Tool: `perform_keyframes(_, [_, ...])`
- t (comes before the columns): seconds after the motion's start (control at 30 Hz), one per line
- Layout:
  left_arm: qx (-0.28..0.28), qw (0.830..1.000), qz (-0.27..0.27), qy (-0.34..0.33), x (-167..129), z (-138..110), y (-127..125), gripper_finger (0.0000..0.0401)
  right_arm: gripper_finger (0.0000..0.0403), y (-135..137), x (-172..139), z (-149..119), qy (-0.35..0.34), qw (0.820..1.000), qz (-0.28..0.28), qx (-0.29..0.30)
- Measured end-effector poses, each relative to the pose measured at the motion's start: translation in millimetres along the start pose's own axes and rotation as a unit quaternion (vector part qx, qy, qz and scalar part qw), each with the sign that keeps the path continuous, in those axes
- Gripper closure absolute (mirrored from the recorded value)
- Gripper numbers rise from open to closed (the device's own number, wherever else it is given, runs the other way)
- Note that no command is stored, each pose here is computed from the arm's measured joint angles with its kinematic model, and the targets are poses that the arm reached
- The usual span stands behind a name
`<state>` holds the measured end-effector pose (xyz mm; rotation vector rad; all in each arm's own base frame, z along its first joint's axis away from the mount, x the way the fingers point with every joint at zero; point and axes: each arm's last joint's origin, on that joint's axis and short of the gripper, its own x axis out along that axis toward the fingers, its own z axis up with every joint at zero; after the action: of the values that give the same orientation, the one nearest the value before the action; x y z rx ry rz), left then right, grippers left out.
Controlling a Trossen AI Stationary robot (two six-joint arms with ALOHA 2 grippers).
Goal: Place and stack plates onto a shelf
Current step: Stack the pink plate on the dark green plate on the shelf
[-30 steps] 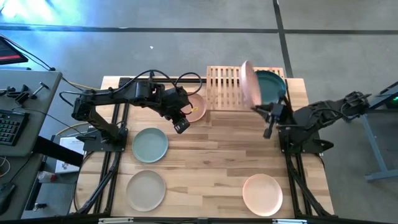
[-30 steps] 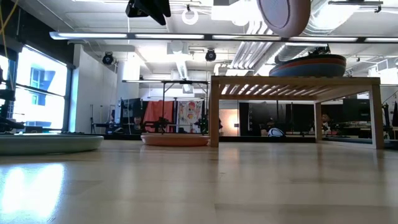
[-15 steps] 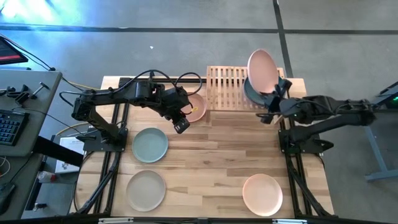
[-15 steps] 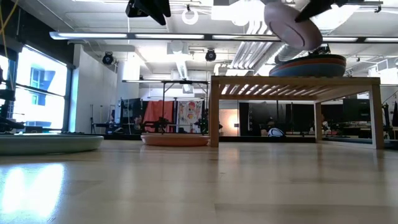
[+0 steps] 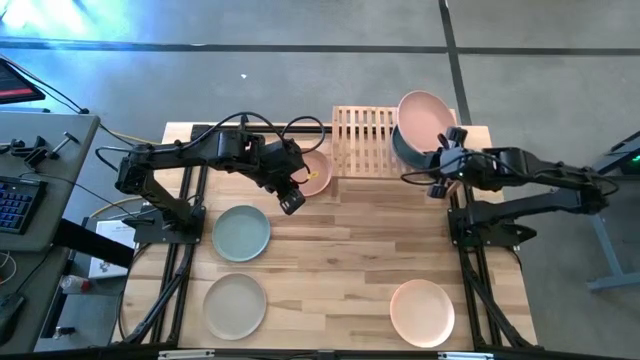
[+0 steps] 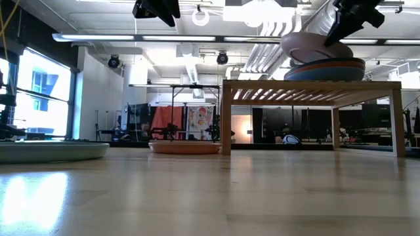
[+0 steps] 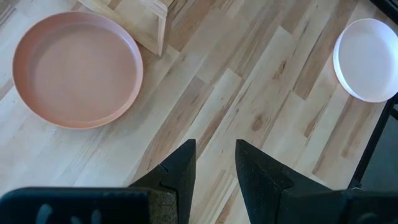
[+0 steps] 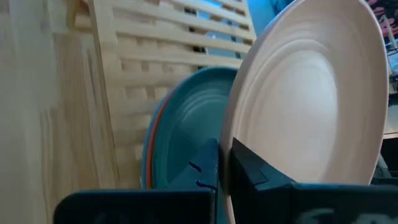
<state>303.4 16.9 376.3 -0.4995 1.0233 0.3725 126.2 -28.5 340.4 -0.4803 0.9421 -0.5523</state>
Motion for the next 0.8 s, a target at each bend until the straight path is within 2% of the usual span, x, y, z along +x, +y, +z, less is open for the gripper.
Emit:
perform_keyframes(0.23, [0.000, 1.000, 0.000, 0.000, 0.0, 0.0, 0.0, 0.0300, 0.0403, -1.7, 10.0, 1.6, 0.027, 0.999, 0.007, -0.022])
perform_keyframes(0.57, [-0.001, 1.000, 0.002, -0.002, 0.0, 0.3, 0.4, 0.0300, 0.0403, 8.5, 34.1, 6.4, 0.113, 0.989, 0.030, -0.086])
perform_keyframes(0.8, [-0.001, 1.000, 0.002, -0.002, 0.0, 0.4, 0.3, 0.0300, 0.0403, 9.5, 36.1, 6.2, 0.135, 0.987, 0.028, -0.086])
